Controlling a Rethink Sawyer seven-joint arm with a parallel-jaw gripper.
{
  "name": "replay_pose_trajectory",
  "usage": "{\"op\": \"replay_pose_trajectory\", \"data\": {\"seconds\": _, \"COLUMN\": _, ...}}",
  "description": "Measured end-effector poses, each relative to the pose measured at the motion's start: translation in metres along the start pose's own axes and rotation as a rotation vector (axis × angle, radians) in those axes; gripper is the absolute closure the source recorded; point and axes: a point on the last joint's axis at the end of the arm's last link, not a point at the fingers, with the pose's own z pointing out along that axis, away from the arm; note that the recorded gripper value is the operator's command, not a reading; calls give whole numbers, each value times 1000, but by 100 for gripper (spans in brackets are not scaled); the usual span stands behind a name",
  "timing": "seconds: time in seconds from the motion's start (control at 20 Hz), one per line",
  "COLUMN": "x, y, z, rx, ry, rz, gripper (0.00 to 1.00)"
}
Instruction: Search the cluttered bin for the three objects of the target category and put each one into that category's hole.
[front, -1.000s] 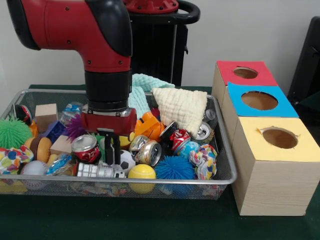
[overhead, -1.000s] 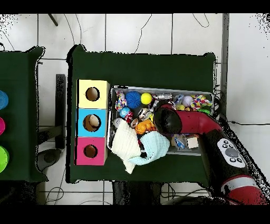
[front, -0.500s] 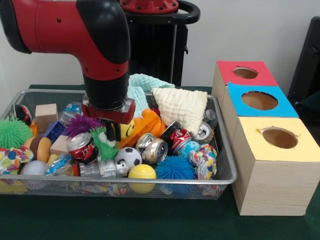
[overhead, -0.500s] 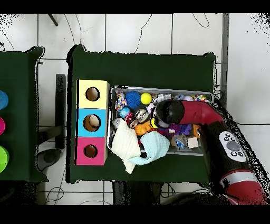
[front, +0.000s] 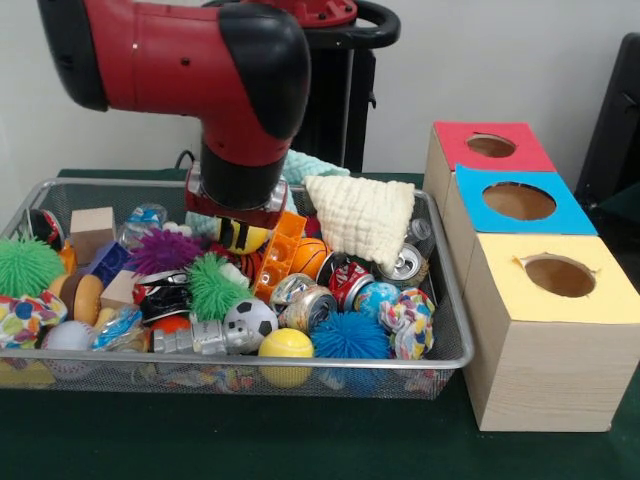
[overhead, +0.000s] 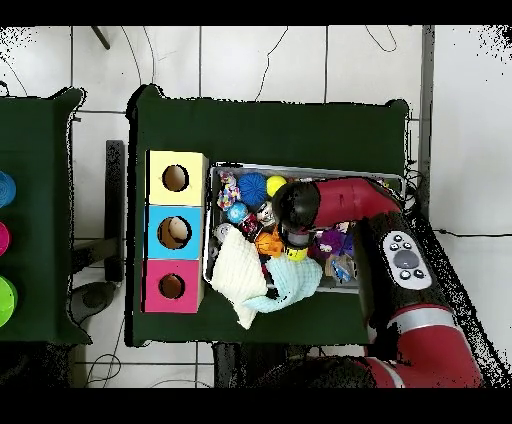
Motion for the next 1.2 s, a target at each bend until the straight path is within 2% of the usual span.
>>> {"op": "replay_pose_trajectory", "data": {"seconds": 0.1, "x": -2, "y": 5, "z": -3, "rx": 45, "ry": -19, "rz": -29, "gripper": 100}}
{"op": "replay_pose_trajectory", "data": {"seconds": 0.15, "x": -6, "y": 13, "z": -8, "rx": 91, "ry": -45, "rz": -59, "gripper": 100}}
{"op": "replay_pose_trajectory", "data": {"seconds": 0.25, "x": -8, "y": 16, "z": -11, "rx": 105, "ry": -54, "rz": -68, "gripper": 100}}
{"op": "replay_pose_trajectory", "data": {"seconds": 0.35, "x": -16, "y": 27, "z": -23, "rx": 146, "ry": -90, "rz": -91, "gripper": 100}}
{"op": "replay_pose_trajectory", "data": {"seconds": 0.7, "x": -34, "y": 30, "z": -52, "rx": 185, "ry": -154, "rz": -84, "gripper": 100}}
{"op": "replay_pose_trajectory", "data": {"seconds": 0.95, "x": -48, "y": 20, "z": -78, "rx": 211, "ry": -210, "rz": -58, "gripper": 100}}
{"op": "replay_pose_trajectory", "data": {"seconds": 1.2, "x": -60, "y": -7, "z": -108, "rx": 238, "ry": -306, "rz": -19, "gripper": 100}}
